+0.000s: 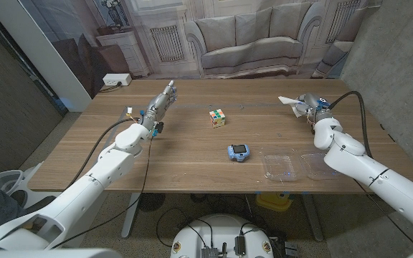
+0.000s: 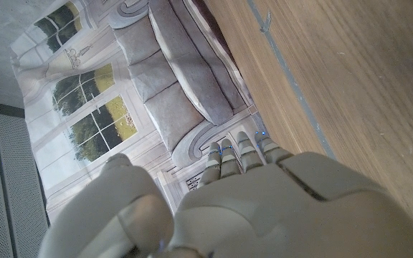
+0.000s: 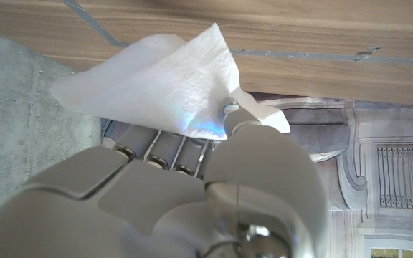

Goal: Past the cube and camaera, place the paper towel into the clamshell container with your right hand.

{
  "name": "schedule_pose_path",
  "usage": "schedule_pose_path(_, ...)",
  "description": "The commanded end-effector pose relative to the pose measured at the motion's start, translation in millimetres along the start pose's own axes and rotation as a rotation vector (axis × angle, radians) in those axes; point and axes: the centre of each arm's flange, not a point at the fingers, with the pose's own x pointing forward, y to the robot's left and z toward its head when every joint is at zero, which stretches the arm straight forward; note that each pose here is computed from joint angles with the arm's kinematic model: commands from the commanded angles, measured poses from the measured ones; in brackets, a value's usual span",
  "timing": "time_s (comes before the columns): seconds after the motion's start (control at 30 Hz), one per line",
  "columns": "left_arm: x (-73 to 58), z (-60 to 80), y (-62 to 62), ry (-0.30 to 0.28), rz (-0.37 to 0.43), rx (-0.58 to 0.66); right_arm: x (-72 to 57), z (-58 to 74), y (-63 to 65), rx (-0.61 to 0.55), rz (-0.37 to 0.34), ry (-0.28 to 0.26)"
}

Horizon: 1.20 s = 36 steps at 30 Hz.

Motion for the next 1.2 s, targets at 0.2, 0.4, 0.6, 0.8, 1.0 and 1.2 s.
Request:
schedule_pose_path(0.2,-13.0,12.4,-5.1,0.011,0.066,0.017,-4.5,-4.8,-22.3,0.038,-0.011,-0.088)
schedule_pose_path(0.4,-16.5,14.9,-5.3,0.016,0.079,0.027,-7.9,-4.3,-26.3,0.049,-0.018,-0.133)
schedule_pose_path(0.6,-16.3,16.2,-5.9,0.019,0.072,0.024,-12.4,-6.2,-28.9,0.050,-0.025,-0.166)
schedule_pose_path(0.8,-10.7,16.9,-4.8,0.023,0.052,0.020,-23.3,-6.7,-30.6,0.067,-0.040,-0.180)
schedule_pose_path(1.0,-10.6,17.7,-3.0,0.022,0.054,0.018,-30.6,-4.6,-31.5,0.062,-0.040,-0.188)
schedule_pose_path(1.2,-15.0,15.7,-4.2,0.024,0.061,0.013,-40.9,-3.5,-33.6,0.055,-0.050,-0.205)
